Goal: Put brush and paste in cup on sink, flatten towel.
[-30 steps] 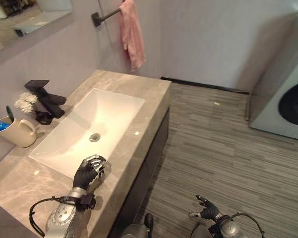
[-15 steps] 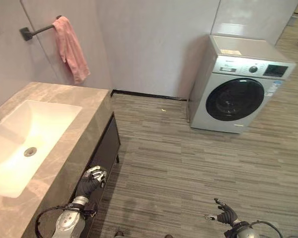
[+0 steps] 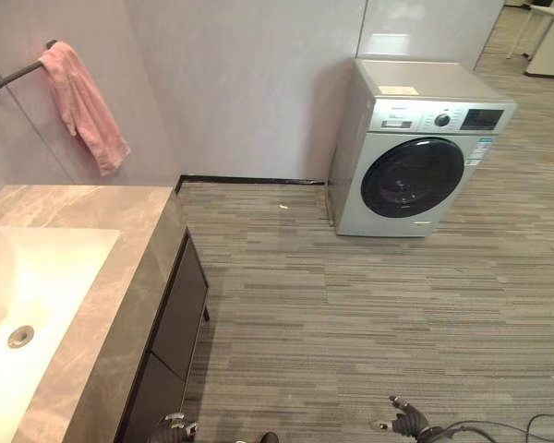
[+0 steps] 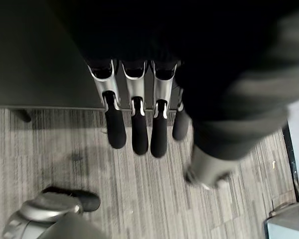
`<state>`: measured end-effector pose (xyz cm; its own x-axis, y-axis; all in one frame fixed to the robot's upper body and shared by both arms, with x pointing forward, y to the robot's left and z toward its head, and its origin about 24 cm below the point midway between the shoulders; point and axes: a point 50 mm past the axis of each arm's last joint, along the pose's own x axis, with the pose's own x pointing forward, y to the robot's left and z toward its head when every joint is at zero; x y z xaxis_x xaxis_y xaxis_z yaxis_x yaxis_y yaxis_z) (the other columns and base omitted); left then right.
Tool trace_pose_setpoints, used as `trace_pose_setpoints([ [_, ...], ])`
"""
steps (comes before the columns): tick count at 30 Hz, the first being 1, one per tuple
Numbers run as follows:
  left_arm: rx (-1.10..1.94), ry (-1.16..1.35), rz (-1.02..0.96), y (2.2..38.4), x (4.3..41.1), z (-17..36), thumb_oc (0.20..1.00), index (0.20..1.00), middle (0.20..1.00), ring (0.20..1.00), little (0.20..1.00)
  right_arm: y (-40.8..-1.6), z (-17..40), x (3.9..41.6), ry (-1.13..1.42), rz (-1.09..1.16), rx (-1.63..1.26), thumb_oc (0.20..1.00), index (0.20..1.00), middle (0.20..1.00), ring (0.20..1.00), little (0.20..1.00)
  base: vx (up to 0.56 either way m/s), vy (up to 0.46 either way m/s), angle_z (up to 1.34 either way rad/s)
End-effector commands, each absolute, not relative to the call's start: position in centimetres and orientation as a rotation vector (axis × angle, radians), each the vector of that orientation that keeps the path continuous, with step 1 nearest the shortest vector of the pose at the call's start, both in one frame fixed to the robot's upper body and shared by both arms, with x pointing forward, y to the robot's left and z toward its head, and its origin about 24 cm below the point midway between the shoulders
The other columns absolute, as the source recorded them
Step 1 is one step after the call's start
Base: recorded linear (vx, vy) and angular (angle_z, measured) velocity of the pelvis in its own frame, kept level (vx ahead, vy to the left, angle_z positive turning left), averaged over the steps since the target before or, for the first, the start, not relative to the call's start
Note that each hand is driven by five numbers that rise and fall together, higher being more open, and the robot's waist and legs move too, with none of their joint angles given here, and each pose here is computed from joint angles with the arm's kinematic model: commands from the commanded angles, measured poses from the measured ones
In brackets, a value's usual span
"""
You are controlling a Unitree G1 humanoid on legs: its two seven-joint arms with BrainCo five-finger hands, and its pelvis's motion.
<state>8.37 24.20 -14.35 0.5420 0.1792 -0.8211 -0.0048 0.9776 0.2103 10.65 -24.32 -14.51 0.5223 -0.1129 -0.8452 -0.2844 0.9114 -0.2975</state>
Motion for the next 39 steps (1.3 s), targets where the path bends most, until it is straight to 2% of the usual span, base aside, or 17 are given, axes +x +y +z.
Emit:
trace_pose_setpoints([
  [1,0.204,0.903,0.151,24.6,10.2,-13.5,1.000,1.000,1.000,1.000,1.000,-24.6,-13.6,12.6,0.949,0.103,-0.419,1.000,1.000,1.000,1.000,1.000,0.04,0.036,-0.01],
  [5,0.220,0.879,0.168,24.8,10.9,-13.2,1.000,1.000,1.000,1.000,1.000,-23.2,-13.6,13.4,0.918,0.079,-0.298,1.000,1.000,1.000,1.000,1.000,0.00,0.005,-0.01],
  [8,0.238,0.846,0.169,25.0,11.8,-12.7,1.000,1.000,1.000,1.000,1.000,-22.7,-13.0,14.8,0.863,0.083,-0.278,1.000,1.000,1.000,1.000,1.000,-0.09,0.031,-0.16],
  [9,0.261,0.797,0.162,25.0,13.1,-12.0,1.000,1.000,1.000,1.000,1.000,-22.5,-12.4,16.0,0.814,0.075,-0.269,1.000,1.000,1.000,1.000,1.000,-0.07,0.020,-0.11],
  [14,0.267,0.769,0.171,24.8,14.0,-11.7,1.000,1.000,1.000,1.000,1.000,-22.4,-12.3,16.5,0.806,0.073,-0.277,1.000,1.000,1.000,1.000,1.000,0.00,-0.003,0.05],
  [29,0.221,0.839,0.200,25.1,12.0,-12.7,1.000,1.000,1.000,1.000,1.000,-22.0,-13.2,15.1,0.859,0.111,-0.291,1.000,1.000,1.000,1.000,1.000,0.05,-0.004,-0.05],
  [39,0.289,0.839,0.193,26.2,11.2,-12.3,1.000,1.000,1.000,1.000,1.000,-20.4,-12.0,17.4,0.752,0.119,-0.220,1.000,1.000,1.000,1.000,1.000,0.04,0.131,-0.29],
])
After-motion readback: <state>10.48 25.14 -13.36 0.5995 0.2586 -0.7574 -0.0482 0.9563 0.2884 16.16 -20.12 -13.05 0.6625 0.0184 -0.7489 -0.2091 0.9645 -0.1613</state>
